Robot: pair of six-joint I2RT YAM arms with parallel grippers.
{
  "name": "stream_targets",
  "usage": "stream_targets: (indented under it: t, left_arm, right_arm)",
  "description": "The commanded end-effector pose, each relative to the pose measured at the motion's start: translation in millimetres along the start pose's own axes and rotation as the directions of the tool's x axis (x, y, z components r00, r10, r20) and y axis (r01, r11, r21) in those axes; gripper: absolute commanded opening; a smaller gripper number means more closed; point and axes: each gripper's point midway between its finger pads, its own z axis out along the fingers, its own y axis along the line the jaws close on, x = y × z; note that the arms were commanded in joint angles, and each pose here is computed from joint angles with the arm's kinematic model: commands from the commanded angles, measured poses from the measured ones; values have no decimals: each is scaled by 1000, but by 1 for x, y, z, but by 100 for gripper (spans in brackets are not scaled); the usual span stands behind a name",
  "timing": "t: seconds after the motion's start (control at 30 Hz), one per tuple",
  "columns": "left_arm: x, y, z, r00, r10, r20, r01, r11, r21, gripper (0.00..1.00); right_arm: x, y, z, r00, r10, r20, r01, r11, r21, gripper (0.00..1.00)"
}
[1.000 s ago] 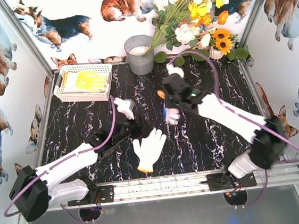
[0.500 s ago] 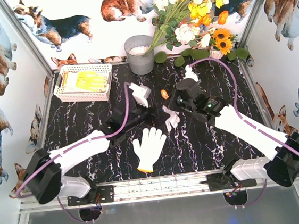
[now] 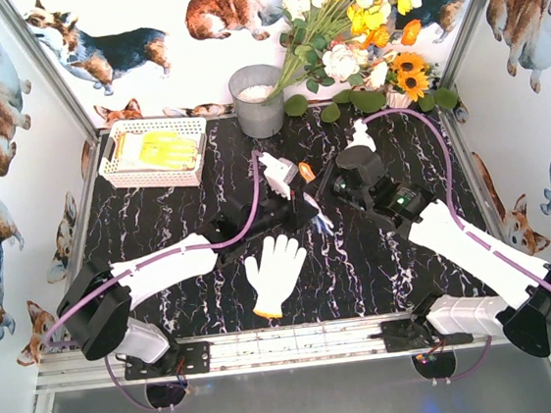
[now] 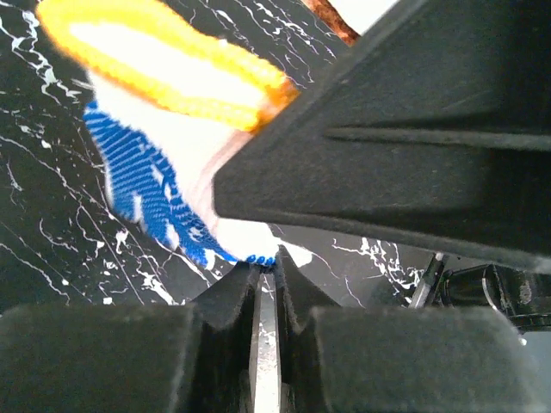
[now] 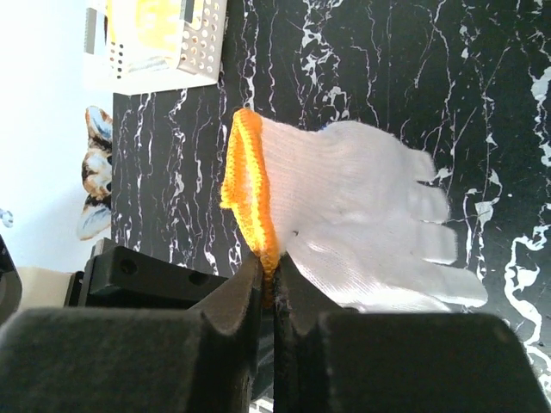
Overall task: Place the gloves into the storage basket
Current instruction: Pick up the glove from the center of the board.
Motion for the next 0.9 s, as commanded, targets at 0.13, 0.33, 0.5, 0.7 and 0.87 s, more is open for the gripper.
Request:
stream_targets:
  t: [0.13,0.33,0.5,0.7,0.87]
  left_arm:
    - [-15,-4,-13,999,41,19,-40,999,-22,0]
    - [9,-13,-25,983,101,-154,-94,994,52,0]
    - [25,-28,-50,942,166,-292,-123,980,158,0]
    - [30,-48,-85,912,229,-341,-141,954,263,0]
    - [30,-69,-110,891,283,-356,-140,916,377,0]
  right_arm:
    - [-14,2,-27,992,-119,45,122,991,-51,28]
    - [-22,-6,-51,958,-276,77,280,959,-43,71]
    - [-25,-6,-76,908,-402,115,412,907,-85,82]
    - [-6,3,-100,846,-529,67,529,819,-223,85]
    - [19,17,-111,811,-582,51,553,736,-391,85]
